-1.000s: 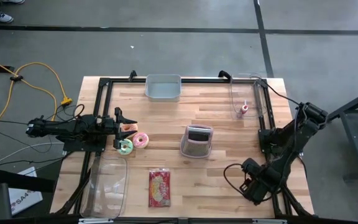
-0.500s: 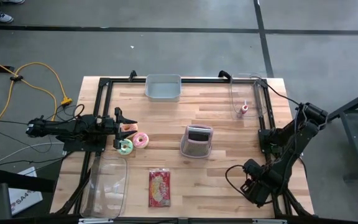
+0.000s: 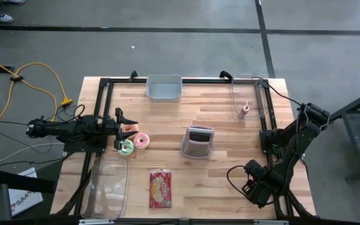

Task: Pick & Place Food Item
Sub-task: Put the pink food coloring into the right transparent bin

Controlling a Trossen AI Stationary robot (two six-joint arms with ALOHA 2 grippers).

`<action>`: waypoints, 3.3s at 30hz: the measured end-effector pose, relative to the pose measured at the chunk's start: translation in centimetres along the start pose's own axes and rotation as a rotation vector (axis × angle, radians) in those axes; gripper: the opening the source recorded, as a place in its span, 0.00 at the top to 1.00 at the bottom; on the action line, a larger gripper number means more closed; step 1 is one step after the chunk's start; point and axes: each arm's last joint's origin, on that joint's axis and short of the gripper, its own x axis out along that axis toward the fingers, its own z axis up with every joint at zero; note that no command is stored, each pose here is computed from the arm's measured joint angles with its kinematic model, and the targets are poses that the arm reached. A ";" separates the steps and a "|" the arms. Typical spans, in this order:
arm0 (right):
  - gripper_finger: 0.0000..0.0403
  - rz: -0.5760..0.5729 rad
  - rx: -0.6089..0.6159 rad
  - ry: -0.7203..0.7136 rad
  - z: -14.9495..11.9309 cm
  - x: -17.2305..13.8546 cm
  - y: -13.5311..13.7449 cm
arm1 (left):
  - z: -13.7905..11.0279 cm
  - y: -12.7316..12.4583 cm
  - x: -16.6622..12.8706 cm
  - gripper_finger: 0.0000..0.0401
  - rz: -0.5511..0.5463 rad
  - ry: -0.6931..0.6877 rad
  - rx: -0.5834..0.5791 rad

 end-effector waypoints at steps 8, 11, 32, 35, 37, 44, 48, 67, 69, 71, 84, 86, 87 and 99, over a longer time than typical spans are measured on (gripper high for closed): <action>0.45 -0.004 0.015 0.017 -0.1 0.0 0.0 | 0.0 0.0 0.0 0.53 0.000 0.000 0.000; 0.49 -0.004 0.015 0.017 -0.1 0.0 0.0 | 0.0 0.0 0.0 0.53 0.000 0.000 0.000; 0.63 -0.012 0.005 0.030 -0.2 0.5 0.5 | 0.0 0.0 0.0 0.53 0.000 -0.001 0.000; 0.63 -0.012 0.002 0.024 -0.2 0.6 0.5 | 0.0 0.0 0.0 0.53 0.000 -0.001 0.000; 0.63 -0.012 0.000 0.021 -0.2 0.6 0.5 | 0.0 0.0 0.0 0.53 0.000 0.000 0.000; 0.64 -0.013 -0.002 0.015 -0.2 0.6 0.5 | 0.0 0.0 0.0 0.53 0.000 -0.001 0.000; 0.69 -0.014 -0.003 0.014 -0.2 0.6 0.5 | 0.0 0.0 0.0 0.53 0.000 0.000 0.000; 0.72 -0.020 -0.019 -0.003 -0.1 0.6 0.4 | 0.0 0.0 0.0 0.53 0.000 -0.001 0.000; 0.72 -0.024 -0.027 -0.004 -0.1 0.5 0.3 | 0.0 0.0 0.0 0.53 0.000 -0.001 0.000; 0.73 -0.027 -0.029 -0.006 0.0 0.4 0.2 | 0.0 0.0 0.0 0.53 0.000 -0.001 0.000; 0.73 0.056 -0.044 0.007 1.4 -3.4 -3.2 | 0.0 0.0 0.0 0.53 0.000 -0.001 0.000; 0.73 0.075 -0.037 0.011 1.8 -4.1 -4.0 | 0.0 0.0 0.0 0.53 0.000 -0.001 0.000; 0.73 0.080 -0.037 0.011 2.0 -4.4 -4.3 | 0.0 0.0 0.0 0.53 0.000 0.000 0.000; 0.73 0.126 -0.041 -0.021 3.6 -6.1 -6.4 | 0.0 0.0 0.0 0.53 0.000 0.000 0.000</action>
